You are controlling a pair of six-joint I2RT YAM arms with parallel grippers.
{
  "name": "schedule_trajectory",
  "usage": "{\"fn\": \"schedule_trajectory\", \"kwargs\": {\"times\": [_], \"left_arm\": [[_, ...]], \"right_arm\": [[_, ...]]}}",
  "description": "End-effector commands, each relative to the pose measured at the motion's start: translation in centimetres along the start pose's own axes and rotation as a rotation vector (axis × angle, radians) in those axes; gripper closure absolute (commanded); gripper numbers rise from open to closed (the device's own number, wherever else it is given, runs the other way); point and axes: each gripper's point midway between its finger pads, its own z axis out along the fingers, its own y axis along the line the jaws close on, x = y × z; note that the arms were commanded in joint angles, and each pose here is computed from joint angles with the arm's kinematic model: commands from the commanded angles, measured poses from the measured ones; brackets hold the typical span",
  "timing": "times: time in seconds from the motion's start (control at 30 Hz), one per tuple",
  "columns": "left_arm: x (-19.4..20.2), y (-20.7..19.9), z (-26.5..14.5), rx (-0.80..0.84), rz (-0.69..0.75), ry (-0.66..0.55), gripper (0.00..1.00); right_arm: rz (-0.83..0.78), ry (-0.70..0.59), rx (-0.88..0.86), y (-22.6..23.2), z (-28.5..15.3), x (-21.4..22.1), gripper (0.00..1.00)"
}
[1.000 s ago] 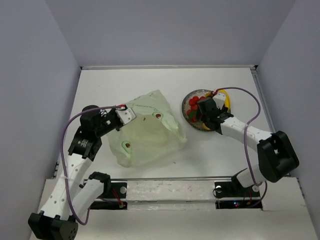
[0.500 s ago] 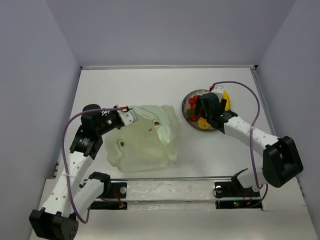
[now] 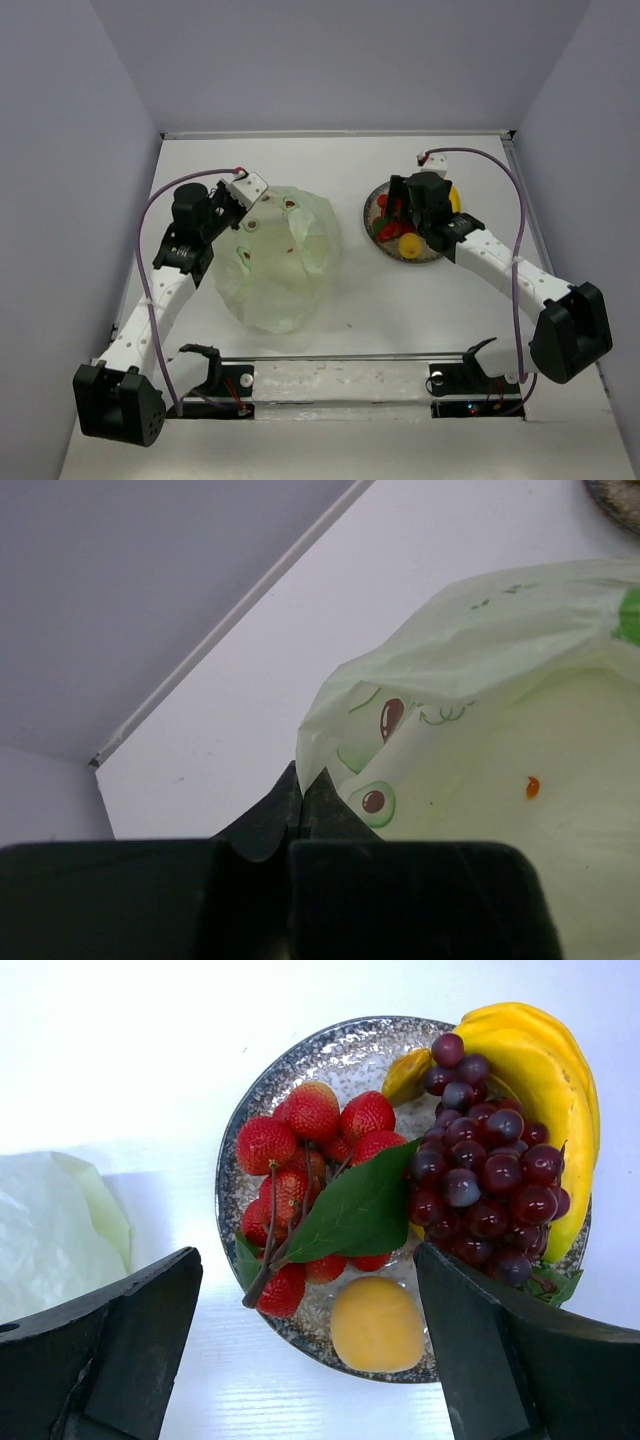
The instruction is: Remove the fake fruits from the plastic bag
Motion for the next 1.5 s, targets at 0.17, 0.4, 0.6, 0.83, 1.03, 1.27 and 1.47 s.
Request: {"fn": "schedule_trajectory", "kwargs": {"times": [0.17,0.4,0.6,0.83,1.03,1.27,1.47], "left_arm": [[-2.1,7.5,0.8,-0.223,0.013,-0.055,1.0],[-2.4,7.6,1.9,-0.215,-0.043,-0.078,0.94],[-2.2,7.9,1.1,-0.241,-0.074,-0.056,0.11],[-6.1,7.8,-2.1,-0.191,-0.167,-0.045,0.01],[-12.3,5.3,-6.9,0.0,-0.16,-0.093,0.01],[-10.3,8.9,-9.8,-0.224,-0.165,0.046,0.01],[0.4,16.8,-13.0,-0.516,-0.302,0.316,0.01]], "right_arm": [[0.056,-0.134,0.039,-1.6,-2.8,-6.1,0.05],[0.106,-0.123,0.177,-7.2,-2.8,-7.6,0.03],[0.195,-0.057,0.318,-15.0,-2.3,-7.1,0.0],[0.298,0.056,0.442,-21.2,-1.8,-4.0,0.0],[0.378,0.116,0.473,-24.2,-1.5,-1.9,0.0],[0.373,0.12,0.454,-23.9,-1.4,-2.3,0.0],[0.36,0.119,0.543,-26.3,-2.2,-2.1,0.0]]}}
